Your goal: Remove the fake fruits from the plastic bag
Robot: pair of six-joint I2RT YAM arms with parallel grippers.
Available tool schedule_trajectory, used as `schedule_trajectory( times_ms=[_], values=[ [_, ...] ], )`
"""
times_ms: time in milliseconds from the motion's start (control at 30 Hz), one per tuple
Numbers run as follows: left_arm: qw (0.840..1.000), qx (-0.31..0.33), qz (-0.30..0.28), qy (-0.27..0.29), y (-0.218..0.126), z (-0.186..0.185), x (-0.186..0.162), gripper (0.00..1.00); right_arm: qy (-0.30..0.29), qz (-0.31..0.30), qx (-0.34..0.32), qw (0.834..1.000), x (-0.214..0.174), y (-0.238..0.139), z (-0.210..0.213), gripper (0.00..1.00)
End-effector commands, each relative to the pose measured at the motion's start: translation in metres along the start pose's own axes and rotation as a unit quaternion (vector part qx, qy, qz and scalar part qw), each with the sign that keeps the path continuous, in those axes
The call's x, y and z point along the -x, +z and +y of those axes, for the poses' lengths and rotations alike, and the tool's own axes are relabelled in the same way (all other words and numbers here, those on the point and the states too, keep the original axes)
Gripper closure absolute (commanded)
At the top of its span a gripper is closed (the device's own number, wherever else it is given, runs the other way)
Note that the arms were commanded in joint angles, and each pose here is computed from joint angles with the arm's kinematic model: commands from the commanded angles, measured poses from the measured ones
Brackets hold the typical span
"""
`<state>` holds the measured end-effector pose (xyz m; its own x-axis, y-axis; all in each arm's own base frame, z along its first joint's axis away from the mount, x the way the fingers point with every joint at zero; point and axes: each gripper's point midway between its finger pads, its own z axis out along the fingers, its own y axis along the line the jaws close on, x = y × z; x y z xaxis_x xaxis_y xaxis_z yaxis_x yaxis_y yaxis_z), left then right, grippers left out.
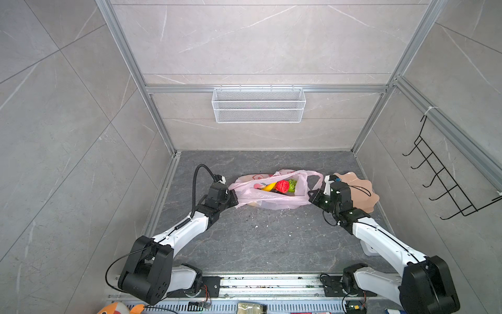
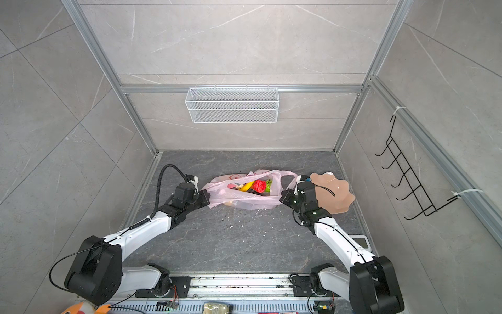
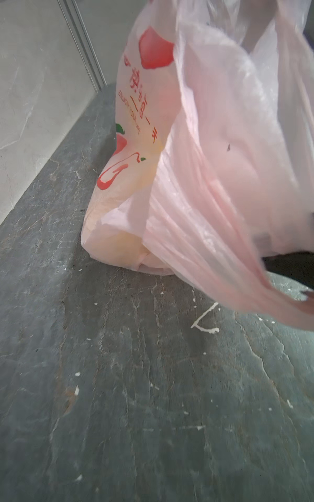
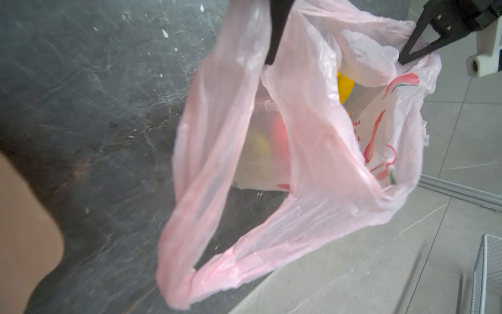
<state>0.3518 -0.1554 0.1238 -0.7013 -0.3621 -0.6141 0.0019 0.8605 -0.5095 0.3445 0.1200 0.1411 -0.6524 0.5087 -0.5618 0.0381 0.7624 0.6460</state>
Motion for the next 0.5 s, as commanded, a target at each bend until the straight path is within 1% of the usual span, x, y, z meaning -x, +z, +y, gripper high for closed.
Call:
schedule_trajectory(
  times_ms=[0, 67, 100, 133, 200, 267, 300, 333, 400, 467],
  values=[
    [0.999, -0.010, -0.007, -0.030, 0.006, 0.002, 0.013, 1.00, -0.017, -0.032, 0.123, 0.992, 0.014, 0.006, 0.032, 1.00],
    [1.000, -0.022, -0.002, -0.014, 0.007, -0.010, 0.012, 1.00, -0.012, -0.029, 0.148, 0.988, 0.011, 0.009, 0.037, 1.00],
    [1.000, -0.025, -0.001, -0.005, 0.006, -0.016, 0.012, 1.00, -0.010, -0.030, 0.149, 0.988, 0.011, 0.009, 0.037, 0.95],
    [1.000, -0.026, 0.001, 0.003, 0.006, -0.019, 0.011, 1.00, -0.009, -0.029, 0.142, 0.989, 0.010, 0.008, 0.035, 0.86],
    [1.000, -0.026, 0.002, 0.011, 0.004, -0.024, 0.010, 1.00, -0.016, -0.032, 0.105, 0.994, 0.013, 0.002, 0.027, 0.52],
    [0.999, -0.027, 0.002, 0.019, 0.003, -0.027, 0.007, 1.00, -0.029, -0.039, 0.064, 0.997, 0.018, -0.012, 0.021, 0.34],
    [0.999, -0.026, 0.003, 0.024, 0.002, -0.028, 0.006, 1.00, -0.034, -0.039, 0.029, 0.998, 0.020, -0.019, 0.014, 0.26],
    [0.999, -0.025, 0.002, 0.030, 0.002, -0.029, 0.005, 1.00, -0.039, -0.040, -0.010, 0.998, 0.023, -0.027, 0.007, 0.21],
    [0.999, -0.020, 0.000, 0.038, 0.001, -0.030, 0.004, 1.00, -0.058, -0.037, -0.079, 0.995, 0.029, -0.044, -0.003, 0.17],
    [0.999, -0.017, -0.001, 0.046, 0.000, -0.031, 0.003, 1.00, -0.087, -0.045, -0.126, 0.987, 0.034, -0.063, -0.003, 0.15]
  ],
)
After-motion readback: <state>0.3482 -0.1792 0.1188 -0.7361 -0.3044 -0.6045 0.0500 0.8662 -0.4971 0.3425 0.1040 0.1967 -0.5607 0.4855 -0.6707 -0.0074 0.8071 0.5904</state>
